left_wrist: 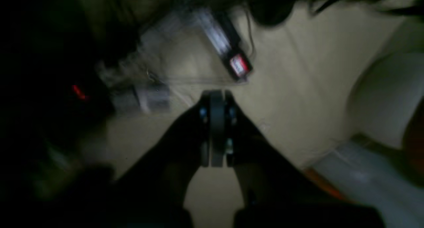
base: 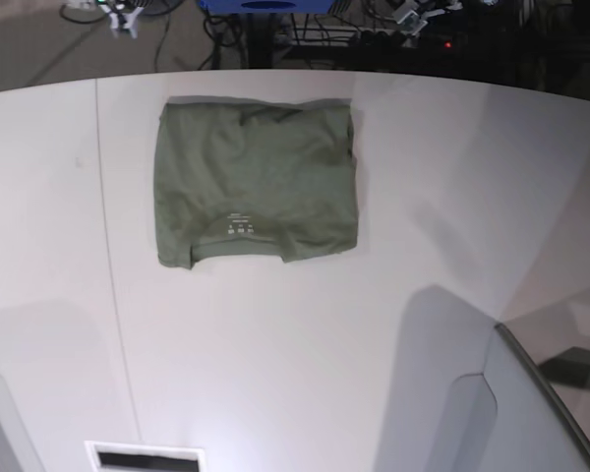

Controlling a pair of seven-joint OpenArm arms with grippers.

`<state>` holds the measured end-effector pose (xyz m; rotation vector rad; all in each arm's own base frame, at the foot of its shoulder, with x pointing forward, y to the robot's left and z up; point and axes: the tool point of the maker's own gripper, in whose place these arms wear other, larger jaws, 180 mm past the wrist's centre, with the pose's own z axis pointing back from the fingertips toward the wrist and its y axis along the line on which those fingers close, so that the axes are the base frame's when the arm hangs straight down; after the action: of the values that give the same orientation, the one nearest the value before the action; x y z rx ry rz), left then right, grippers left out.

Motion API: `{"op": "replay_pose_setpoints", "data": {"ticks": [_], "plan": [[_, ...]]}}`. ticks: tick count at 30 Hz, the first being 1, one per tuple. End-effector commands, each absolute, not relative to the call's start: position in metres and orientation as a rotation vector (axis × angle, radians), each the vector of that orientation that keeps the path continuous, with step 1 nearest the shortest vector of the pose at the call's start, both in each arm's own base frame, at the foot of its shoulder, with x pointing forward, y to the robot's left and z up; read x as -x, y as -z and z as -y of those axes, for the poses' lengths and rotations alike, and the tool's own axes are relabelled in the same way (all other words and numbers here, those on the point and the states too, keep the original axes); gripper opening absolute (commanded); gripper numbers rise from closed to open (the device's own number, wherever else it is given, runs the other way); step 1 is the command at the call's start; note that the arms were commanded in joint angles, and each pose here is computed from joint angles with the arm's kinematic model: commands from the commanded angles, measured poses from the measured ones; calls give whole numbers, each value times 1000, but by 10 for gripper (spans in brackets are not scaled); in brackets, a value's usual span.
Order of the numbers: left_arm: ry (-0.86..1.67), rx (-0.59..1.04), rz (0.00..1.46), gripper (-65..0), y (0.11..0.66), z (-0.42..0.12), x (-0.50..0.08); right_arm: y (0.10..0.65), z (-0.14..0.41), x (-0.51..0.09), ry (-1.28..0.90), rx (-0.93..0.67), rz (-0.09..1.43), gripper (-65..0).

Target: Layout the t-shirt on the table in an organized manner, then fold the t-shirt properly

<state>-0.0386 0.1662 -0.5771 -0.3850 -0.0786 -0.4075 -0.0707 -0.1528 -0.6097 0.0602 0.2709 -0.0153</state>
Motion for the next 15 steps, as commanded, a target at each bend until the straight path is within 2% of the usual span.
{"op": "replay_pose_setpoints", "data": {"ticks": [1, 4, 7, 9, 15], "plan": [[335, 414, 46, -650, 590, -168, 53, 621, 170, 96, -29, 14, -341, -650], [75, 335, 46, -650, 627, -189, 67, 646, 187, 121, -182, 101, -322, -650], [-58, 208, 241, -650, 634, -210, 36, 652, 191, 111, -297, 92, -80, -644], [3, 153, 362, -650, 631, -219, 9, 650, 181, 95, -308, 60, 80, -644], [256, 176, 369, -650, 637, -191, -22, 647, 181, 57, -129, 90, 235, -644]]}}
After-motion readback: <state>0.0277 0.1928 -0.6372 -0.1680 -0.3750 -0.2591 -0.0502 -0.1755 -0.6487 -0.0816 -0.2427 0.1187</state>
